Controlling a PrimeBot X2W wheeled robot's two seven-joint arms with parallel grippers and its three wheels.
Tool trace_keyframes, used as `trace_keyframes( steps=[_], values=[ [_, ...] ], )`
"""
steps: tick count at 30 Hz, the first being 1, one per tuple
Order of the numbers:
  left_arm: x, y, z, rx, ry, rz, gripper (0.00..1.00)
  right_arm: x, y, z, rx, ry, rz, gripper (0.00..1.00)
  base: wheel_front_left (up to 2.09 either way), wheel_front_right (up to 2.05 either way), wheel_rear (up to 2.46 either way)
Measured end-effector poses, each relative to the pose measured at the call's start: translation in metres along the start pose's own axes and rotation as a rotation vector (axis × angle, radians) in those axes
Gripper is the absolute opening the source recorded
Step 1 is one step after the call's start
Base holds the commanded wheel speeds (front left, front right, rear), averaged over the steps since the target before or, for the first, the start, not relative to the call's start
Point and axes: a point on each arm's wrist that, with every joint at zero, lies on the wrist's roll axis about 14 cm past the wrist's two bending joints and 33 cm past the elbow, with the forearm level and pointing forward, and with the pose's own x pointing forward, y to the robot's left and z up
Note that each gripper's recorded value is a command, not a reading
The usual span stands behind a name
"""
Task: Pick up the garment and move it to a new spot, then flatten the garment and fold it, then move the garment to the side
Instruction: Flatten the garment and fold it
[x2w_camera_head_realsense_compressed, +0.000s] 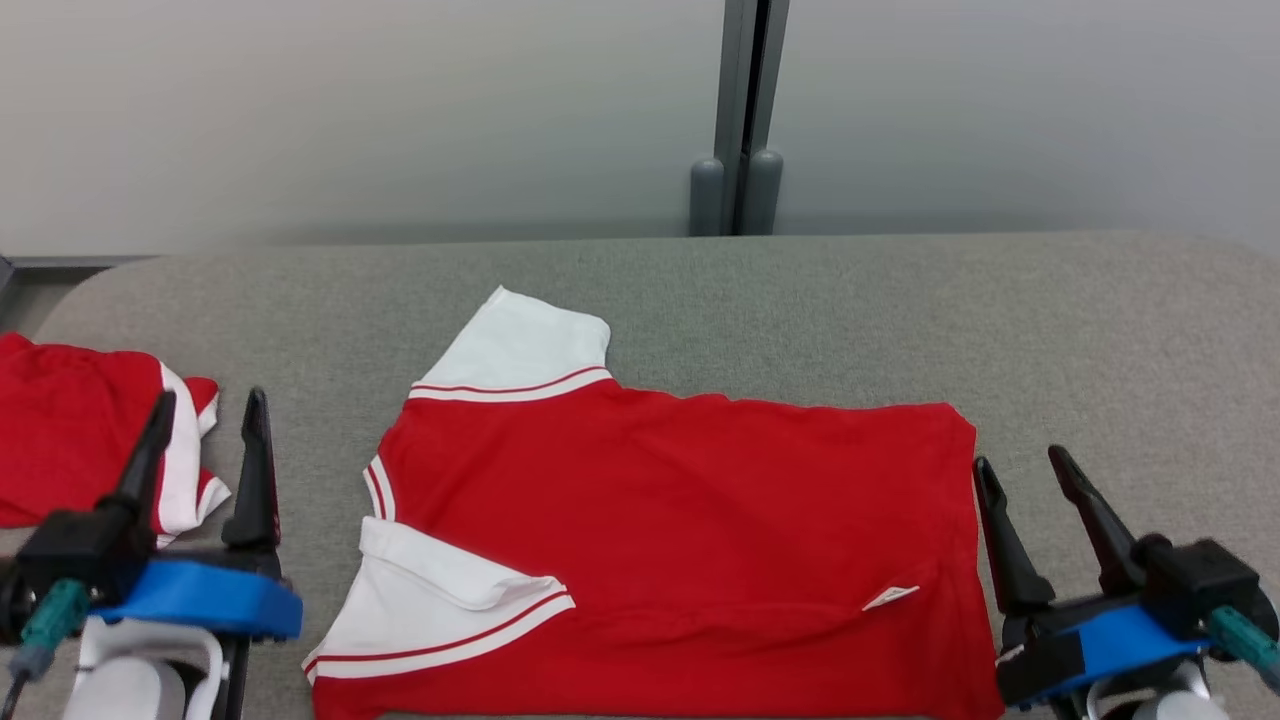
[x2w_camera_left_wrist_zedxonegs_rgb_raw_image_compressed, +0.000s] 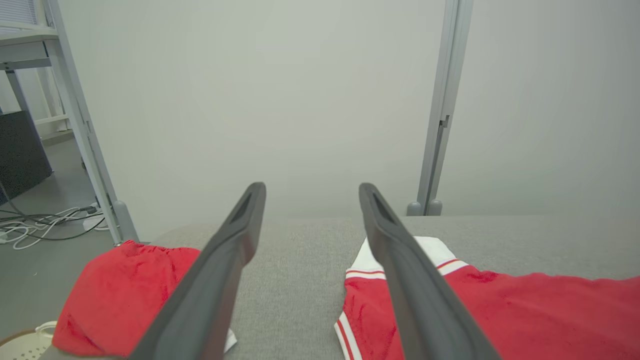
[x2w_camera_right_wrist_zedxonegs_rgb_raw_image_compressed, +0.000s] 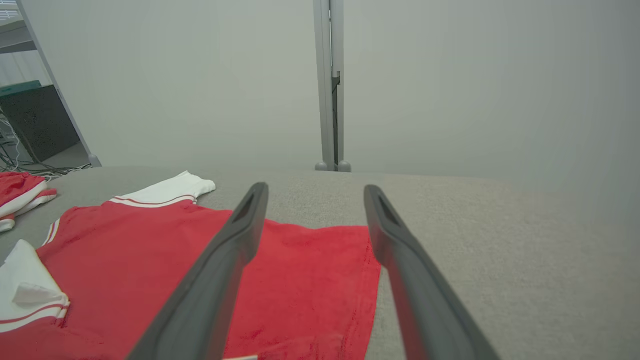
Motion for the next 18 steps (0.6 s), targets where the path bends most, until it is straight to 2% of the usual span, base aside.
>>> trace_keyframes(
  steps=[9,14,18],
  values=[
    [0.127,-0.046,0.028,0.095,-0.027,-0.229,1.0,0.078,-0.039,0.007,-0.149,0.07,0.012,1.0,0.0,0.0,0.0],
    [0.183,-0.07,0.003,0.125,0.06,-0.309,1.0,0.107,-0.059,-0.022,-0.177,0.206,0.0,1.0,0.0,0.0,0.0],
    [0.207,-0.089,-0.038,0.124,0.185,-0.373,1.0,0.117,-0.064,-0.05,-0.183,0.317,0.012,1.0,0.0,0.0,0.0]
  ],
)
